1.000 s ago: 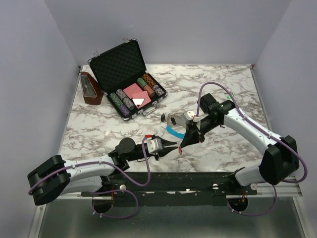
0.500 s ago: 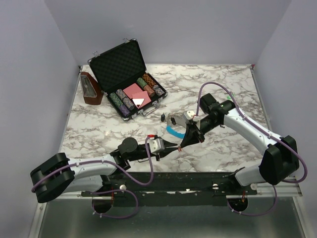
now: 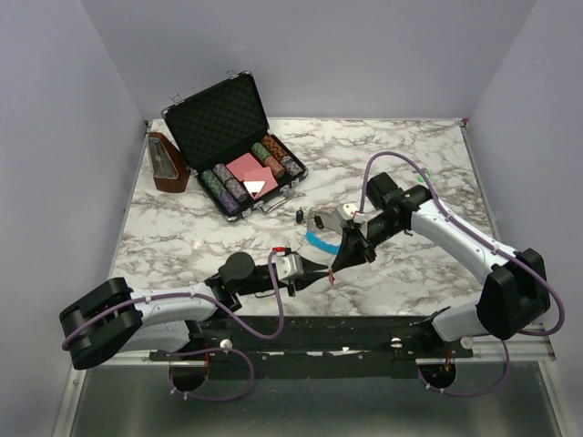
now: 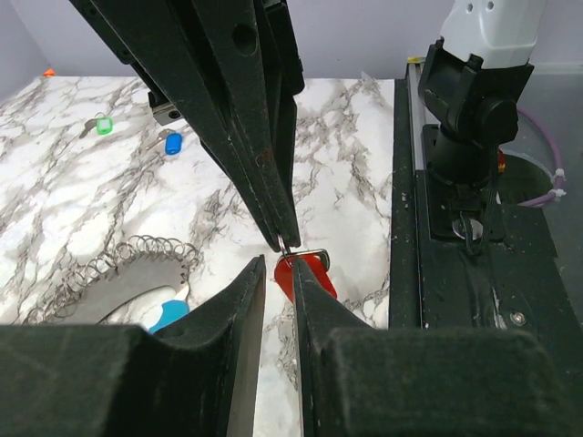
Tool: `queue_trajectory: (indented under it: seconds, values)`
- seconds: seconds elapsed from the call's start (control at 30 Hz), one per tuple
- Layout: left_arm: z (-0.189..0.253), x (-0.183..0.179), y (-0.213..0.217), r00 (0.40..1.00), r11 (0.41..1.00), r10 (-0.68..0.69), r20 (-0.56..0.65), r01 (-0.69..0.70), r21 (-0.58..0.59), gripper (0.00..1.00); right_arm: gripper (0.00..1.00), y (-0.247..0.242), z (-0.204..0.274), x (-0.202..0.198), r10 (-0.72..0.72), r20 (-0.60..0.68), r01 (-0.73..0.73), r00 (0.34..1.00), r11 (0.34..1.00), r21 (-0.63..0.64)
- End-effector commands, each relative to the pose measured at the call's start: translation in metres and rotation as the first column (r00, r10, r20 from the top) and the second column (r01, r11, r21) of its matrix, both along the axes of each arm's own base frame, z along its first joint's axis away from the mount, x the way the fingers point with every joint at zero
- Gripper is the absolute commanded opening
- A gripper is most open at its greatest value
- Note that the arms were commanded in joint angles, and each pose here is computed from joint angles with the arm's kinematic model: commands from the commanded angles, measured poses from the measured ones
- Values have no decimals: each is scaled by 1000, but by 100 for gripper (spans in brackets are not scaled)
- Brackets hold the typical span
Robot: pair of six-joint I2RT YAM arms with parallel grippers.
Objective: Put the keys on the keyring
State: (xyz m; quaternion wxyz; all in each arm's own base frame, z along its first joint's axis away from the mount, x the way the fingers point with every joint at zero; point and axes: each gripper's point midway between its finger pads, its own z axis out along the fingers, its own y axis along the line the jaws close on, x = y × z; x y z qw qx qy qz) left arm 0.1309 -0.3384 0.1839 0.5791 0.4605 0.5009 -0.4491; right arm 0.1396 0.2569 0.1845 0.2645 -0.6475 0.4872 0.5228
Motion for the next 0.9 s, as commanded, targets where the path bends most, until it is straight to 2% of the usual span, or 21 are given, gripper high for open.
queue_trajectory:
  seconds: [0.0, 0.13, 0.3, 0.43, 0.53, 0.7, 0.87]
  values:
    - [15, -5, -3, 999, 998, -31, 26, 32, -47, 25, 7, 2, 4, -3, 5, 9, -5, 1000, 1000, 21]
    - [13, -6, -3, 999, 998, -37, 24, 38, -41, 19, 7, 3, 5, -2, 3, 5, -3, 1000, 1000, 24]
    - [11, -6, -4, 999, 999, -39, 16, 39, -29, 0, 8, 3, 5, -3, 3, 2, -3, 1000, 1000, 23]
    - [6, -3, -4, 1000, 1000, -24, -11, 24, 10, 0, 11, 2, 4, -2, -1, 1, 1, 1000, 1000, 16]
    - [-2, 5, -3, 991, 996, 41, -129, -31, 79, 0, 12, 1, 1, -2, -1, 9, 1, 1000, 1000, 8]
    - [-11, 11, -2, 965, 981, 109, -239, -66, 182, 0, 14, 0, -5, 0, -18, 6, 18, 1000, 1000, -20]
    - [-14, 13, 1, 949, 974, 141, -282, -81, 214, 0, 16, -1, -8, 5, -39, 22, 40, 999, 998, -49]
